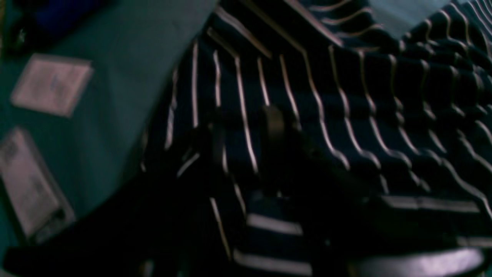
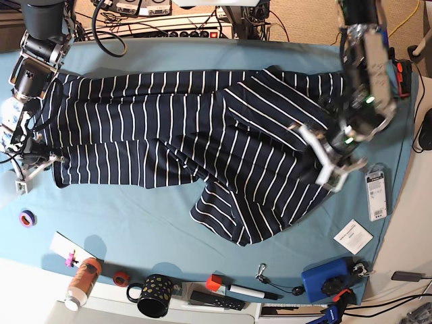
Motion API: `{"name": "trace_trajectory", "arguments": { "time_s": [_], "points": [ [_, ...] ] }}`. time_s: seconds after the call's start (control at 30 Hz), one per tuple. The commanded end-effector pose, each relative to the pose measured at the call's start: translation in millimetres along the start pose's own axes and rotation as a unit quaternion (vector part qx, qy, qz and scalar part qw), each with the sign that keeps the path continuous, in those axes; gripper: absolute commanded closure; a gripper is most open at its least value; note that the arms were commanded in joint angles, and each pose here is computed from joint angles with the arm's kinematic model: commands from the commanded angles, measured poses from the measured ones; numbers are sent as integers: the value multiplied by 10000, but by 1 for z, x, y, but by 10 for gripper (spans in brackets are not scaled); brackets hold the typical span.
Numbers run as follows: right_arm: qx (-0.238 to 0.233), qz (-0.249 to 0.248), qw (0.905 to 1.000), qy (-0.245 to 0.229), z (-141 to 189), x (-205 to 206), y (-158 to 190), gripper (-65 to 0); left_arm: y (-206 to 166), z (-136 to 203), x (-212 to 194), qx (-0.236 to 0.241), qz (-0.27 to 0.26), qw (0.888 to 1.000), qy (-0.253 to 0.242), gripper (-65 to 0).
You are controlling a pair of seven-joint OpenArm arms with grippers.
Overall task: Layout the t-shirt on the table in an organized manner, then fold the t-shirt properly
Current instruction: 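Release the collar corner and lower the left gripper onto the shirt's middle, then grasp the shirt's hem corner with the left gripper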
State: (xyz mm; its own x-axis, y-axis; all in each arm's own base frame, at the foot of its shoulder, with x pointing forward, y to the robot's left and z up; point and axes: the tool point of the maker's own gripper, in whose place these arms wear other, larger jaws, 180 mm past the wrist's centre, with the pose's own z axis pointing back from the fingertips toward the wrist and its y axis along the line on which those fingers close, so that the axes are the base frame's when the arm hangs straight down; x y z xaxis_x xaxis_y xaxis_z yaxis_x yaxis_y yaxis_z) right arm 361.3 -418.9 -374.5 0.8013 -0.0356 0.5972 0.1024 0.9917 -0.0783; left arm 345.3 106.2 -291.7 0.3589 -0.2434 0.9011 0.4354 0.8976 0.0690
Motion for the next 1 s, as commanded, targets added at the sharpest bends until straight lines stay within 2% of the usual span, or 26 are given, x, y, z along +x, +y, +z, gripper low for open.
{"name": "trace_trajectory", "arguments": {
  "time_s": [0.0,0.13,0.23,0.3,0.37,0.53,0.63,0.73,0.83,0.97],
  "points": [
    [-47,81,9997,-219,12,22,-11,-16,7,-1,24,167,-131,9992,-330,-155],
    [407,71,9991,53,13,12,5,-152,5,-10,53,182,-467,9964,-680,-161],
    [576,-78,9983,-57,13,17,11,-187,9,-26,53,238,-990,9930,-593,-268],
    [638,-132,9978,-124,14,20,13,-187,12,-42,47,178,-958,9940,-502,-361],
    [683,-170,9974,-179,14,23,15,-187,19,-60,42,159,-829,9954,-454,-403],
    [696,-182,9972,-207,15,26,15,-187,48,-102,39,290,-597,9978,-6,-403],
    [696,-182,9972,-209,15,26,15,-187,43,-119,45,-93,-480,9985,239,-403],
    [698,-183,9972,-209,15,26,15,-187,26,-133,52,-635,-713,9948,366,-403],
    [698,-185,9972,-208,15,26,15,-187,14,-146,53,-869,-964,9900,560,-403],
    [697,-182,9972,-194,15,25,15,-187,17,-163,60,-602,-1273,9881,617,-401]
  ]
}}
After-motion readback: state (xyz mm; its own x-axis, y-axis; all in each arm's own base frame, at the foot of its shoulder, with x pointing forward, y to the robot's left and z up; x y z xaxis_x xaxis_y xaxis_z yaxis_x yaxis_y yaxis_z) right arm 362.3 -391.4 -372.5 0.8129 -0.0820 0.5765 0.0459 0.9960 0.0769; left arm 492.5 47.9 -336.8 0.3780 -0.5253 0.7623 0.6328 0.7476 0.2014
